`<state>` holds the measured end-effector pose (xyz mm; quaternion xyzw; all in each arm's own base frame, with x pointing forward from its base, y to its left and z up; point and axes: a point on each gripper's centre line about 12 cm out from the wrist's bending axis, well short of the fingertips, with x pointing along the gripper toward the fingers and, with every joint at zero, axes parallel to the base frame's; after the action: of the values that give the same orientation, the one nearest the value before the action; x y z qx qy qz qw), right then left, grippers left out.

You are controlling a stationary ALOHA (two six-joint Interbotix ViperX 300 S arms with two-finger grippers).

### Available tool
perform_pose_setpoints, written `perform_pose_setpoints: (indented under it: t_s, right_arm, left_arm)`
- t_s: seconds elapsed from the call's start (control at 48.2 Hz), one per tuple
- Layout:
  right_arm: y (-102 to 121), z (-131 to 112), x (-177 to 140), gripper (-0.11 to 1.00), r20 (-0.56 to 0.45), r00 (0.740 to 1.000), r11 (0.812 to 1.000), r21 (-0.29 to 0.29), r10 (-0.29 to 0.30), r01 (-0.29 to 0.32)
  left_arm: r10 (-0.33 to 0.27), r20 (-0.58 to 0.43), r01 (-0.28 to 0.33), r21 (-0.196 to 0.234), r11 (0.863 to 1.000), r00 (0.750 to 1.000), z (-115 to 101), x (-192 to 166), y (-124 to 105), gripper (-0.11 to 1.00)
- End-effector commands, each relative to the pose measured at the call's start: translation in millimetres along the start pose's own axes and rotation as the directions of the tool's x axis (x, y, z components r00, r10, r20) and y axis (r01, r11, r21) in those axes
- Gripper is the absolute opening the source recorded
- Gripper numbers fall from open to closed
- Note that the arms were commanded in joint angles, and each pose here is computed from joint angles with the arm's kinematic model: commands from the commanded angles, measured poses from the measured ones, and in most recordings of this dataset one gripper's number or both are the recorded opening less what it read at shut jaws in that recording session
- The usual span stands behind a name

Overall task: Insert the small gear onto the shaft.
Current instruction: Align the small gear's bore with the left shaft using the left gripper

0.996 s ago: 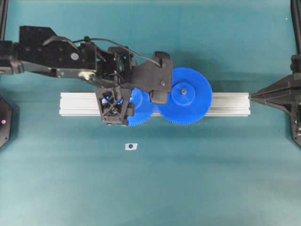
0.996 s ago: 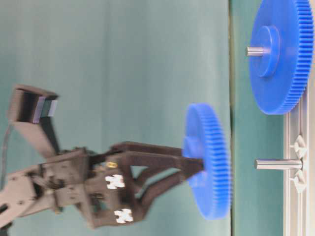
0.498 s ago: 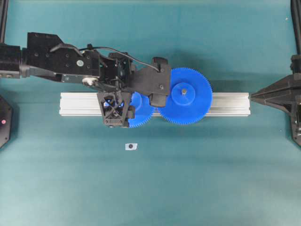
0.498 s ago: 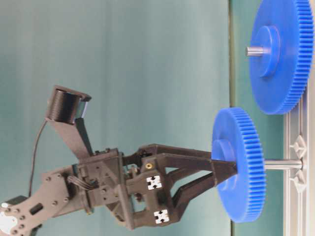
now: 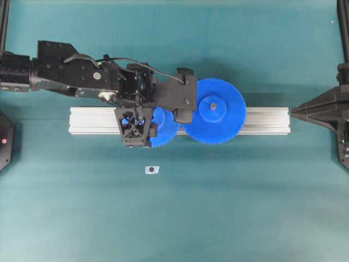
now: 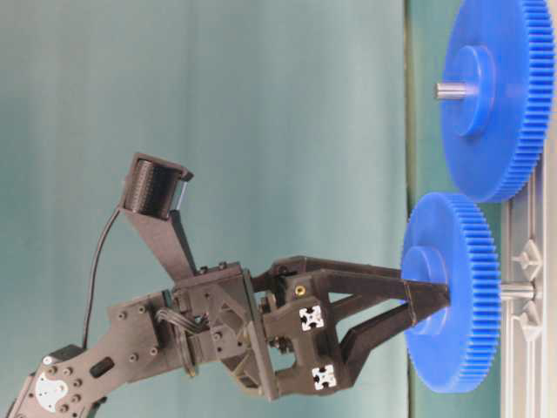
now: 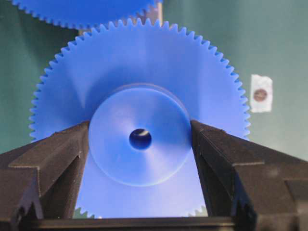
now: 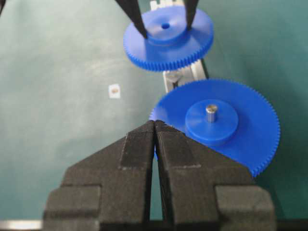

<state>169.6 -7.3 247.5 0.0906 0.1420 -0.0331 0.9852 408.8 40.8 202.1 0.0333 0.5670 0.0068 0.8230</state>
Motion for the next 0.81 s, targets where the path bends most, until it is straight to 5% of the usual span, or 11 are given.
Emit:
perform_pose_setpoints:
  t_s: [0.0,0.789]
  right_arm:
    - [1,6,0,0.08,0.012,1.000,1.000,0.008,0.001,-0.001]
    - [1,6,0,0.08,0.012,1.000,1.000,0.008,0.001,-0.001]
  left_arm:
    - [0.010,0.037,-0.010,-0.005,1.000,0.999,6,-9,5,0.69]
    - [0.021,-0.003,-0.021,-0.047,0.999,1.000,-11,-1,21,0.69]
